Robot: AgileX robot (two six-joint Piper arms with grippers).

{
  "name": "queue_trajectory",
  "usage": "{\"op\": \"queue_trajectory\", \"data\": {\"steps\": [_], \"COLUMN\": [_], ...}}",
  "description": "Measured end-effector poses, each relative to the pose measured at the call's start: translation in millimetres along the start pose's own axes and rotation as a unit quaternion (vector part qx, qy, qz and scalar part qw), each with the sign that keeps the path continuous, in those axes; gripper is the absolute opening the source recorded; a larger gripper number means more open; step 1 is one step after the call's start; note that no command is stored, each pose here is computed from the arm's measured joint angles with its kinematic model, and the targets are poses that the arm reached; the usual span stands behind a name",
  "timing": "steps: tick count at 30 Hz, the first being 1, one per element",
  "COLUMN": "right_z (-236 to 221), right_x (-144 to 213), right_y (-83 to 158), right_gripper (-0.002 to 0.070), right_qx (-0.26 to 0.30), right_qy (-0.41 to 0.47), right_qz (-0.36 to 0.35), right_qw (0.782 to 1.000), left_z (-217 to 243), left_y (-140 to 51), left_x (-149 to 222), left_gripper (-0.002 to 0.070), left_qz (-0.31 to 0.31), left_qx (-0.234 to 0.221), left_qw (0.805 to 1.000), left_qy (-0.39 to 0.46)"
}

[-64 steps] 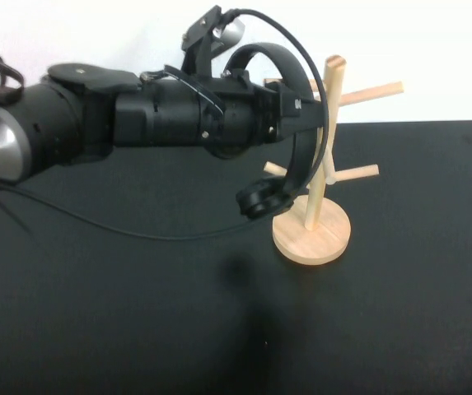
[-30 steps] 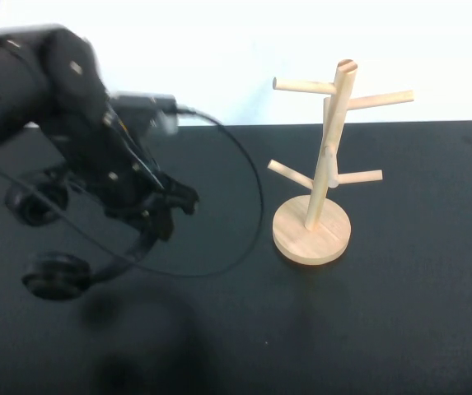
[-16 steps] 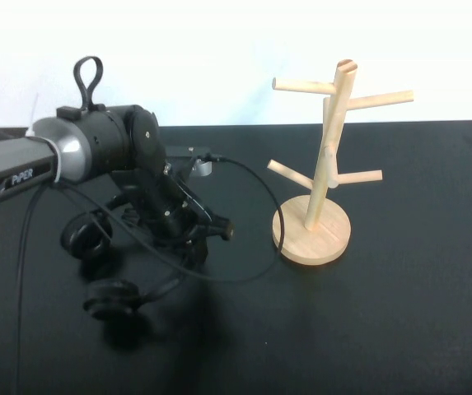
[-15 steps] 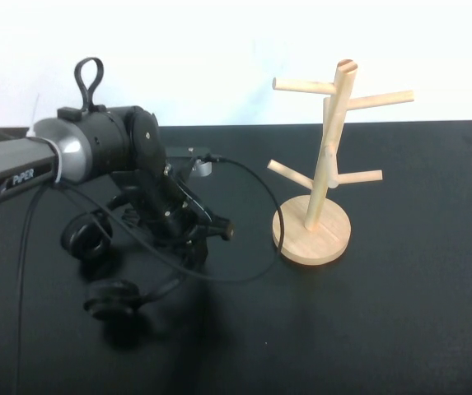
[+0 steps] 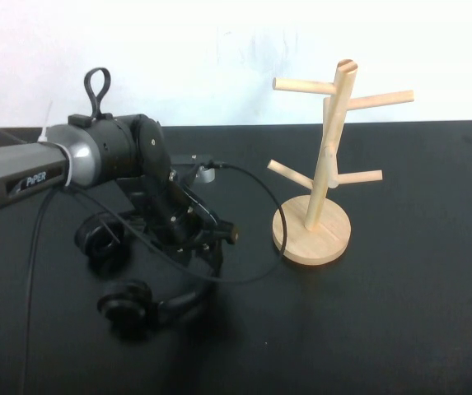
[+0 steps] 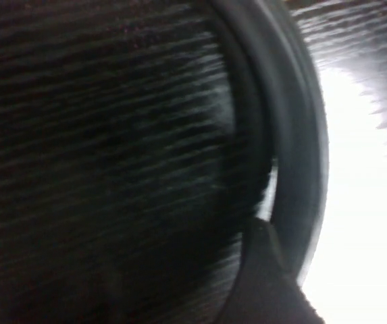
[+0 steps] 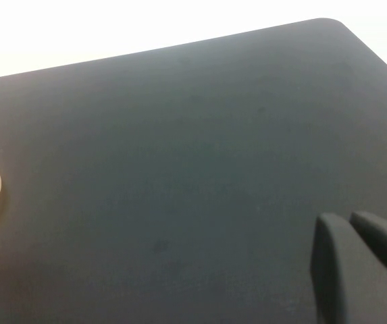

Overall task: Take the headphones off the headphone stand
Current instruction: Place the headphones on the table

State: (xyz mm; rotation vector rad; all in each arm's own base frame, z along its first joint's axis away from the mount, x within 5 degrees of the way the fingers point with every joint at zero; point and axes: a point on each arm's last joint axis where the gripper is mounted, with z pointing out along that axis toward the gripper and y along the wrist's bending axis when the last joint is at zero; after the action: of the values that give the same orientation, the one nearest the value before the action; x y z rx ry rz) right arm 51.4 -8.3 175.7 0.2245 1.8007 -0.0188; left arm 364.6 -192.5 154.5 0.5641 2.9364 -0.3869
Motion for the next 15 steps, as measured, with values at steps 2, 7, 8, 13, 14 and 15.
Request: {"op": "queue_trajectory", "data": {"steps": [2,7,8,13,14,15], "right_z": [0.0,0.0,0.0,0.0,0.0,0.0], "right_x": [0.0,0.0,0.0,0.0,0.0,0.0], "right_y": [0.0,0.0,0.0,0.0,0.0,0.0], "right_gripper": [-0.0006,-0.0006,-0.0006,-0.0006,-0.0006,-0.0006], "right_qx": [0.0,0.0,0.0,0.0,0.0,0.0], "right_qy": [0.0,0.0,0.0,0.0,0.0,0.0], "right_qz": [0.0,0.0,0.0,0.0,0.0,0.0], "right_qw": [1.0,1.0,1.0,1.0,1.0,1.0], "left_z": [-0.8,-24.2,-33.6,-85.7,-97.9,-110.7], "left_y": [-1.6,-7.6,-9.1,-16.4,-18.1,-19.8], "left_x": [0.3,2.4,2.7,6.8,9.3,12.4], "left_gripper": [0.0393,0.0384,0.0359,0.0131,0.0084,0.0054], "left_qz": [-0.006,0.006,0.012,0.042,0.048,0.053], "left_qx": [0.008,0.013,0.01,-0.009,-0.013,-0.018], "left_qw": [1.0,1.0,1.0,0.998,0.998,0.997], "left_qy": [0.001,0.01,0.006,-0.037,-0.048,-0.058]}}
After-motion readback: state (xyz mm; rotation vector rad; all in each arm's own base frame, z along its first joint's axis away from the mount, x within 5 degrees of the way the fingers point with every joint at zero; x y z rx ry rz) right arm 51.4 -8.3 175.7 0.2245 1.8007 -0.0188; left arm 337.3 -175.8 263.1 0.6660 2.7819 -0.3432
